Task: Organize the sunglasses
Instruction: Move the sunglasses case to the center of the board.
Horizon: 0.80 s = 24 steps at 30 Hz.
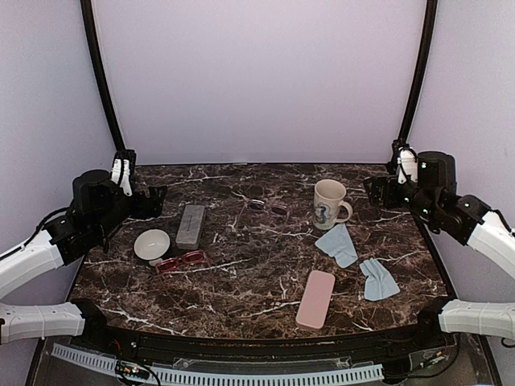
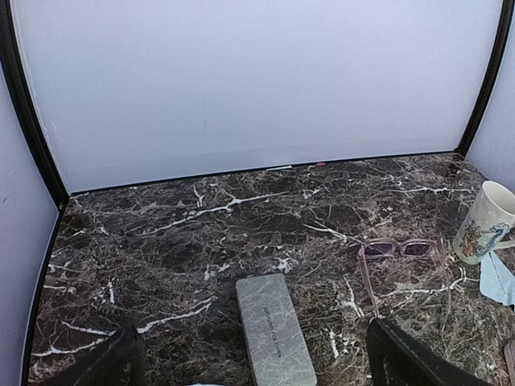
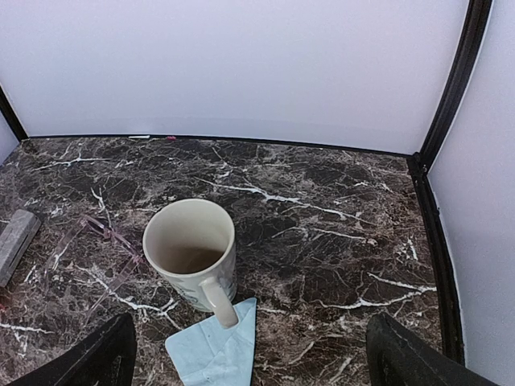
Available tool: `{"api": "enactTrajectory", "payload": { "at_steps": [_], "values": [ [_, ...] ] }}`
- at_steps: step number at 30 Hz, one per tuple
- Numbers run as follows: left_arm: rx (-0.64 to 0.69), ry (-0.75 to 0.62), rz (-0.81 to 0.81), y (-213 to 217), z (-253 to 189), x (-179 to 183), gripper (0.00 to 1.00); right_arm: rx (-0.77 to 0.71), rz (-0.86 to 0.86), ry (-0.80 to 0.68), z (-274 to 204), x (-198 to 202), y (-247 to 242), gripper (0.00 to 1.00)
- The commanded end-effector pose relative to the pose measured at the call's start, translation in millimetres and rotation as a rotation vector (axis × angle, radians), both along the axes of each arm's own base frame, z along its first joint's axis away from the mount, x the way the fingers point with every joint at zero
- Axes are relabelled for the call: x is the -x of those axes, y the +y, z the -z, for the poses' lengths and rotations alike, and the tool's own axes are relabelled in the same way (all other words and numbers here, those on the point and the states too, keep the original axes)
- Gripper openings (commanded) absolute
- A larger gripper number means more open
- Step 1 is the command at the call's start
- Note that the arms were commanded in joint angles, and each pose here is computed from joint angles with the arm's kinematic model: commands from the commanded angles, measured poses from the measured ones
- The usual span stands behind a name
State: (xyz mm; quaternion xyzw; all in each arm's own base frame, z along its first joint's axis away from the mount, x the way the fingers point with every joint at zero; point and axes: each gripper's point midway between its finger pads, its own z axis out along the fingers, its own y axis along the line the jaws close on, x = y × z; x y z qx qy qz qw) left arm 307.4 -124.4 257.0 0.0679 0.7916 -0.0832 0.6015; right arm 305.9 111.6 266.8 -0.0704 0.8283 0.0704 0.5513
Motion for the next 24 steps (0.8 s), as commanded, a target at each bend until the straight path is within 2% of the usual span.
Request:
{"api": "enactTrajectory", "payload": {
  "at_steps": [1, 13, 19, 24],
  "values": [
    [0.008, -0.011, -0.009, 1, -1, 1, 0.98, -0.009, 0.000, -0.045, -11, -2, 2, 1.00],
    [-0.036, 0.007, 0.019, -13, 6, 4, 0.99, 0.002, 0.042, -0.025, -10, -7, -3, 1.00],
    [-0.092, 0.068, 0.111, -61, 31, 20, 0.99, -0.005, 0.063, -0.007, -3, -10, -4, 1.00],
    [-0.116, 0.132, 0.198, -114, 54, 43, 0.99, 0.009, 0.087, 0.062, 14, -16, -3, 1.00]
  ]
}}
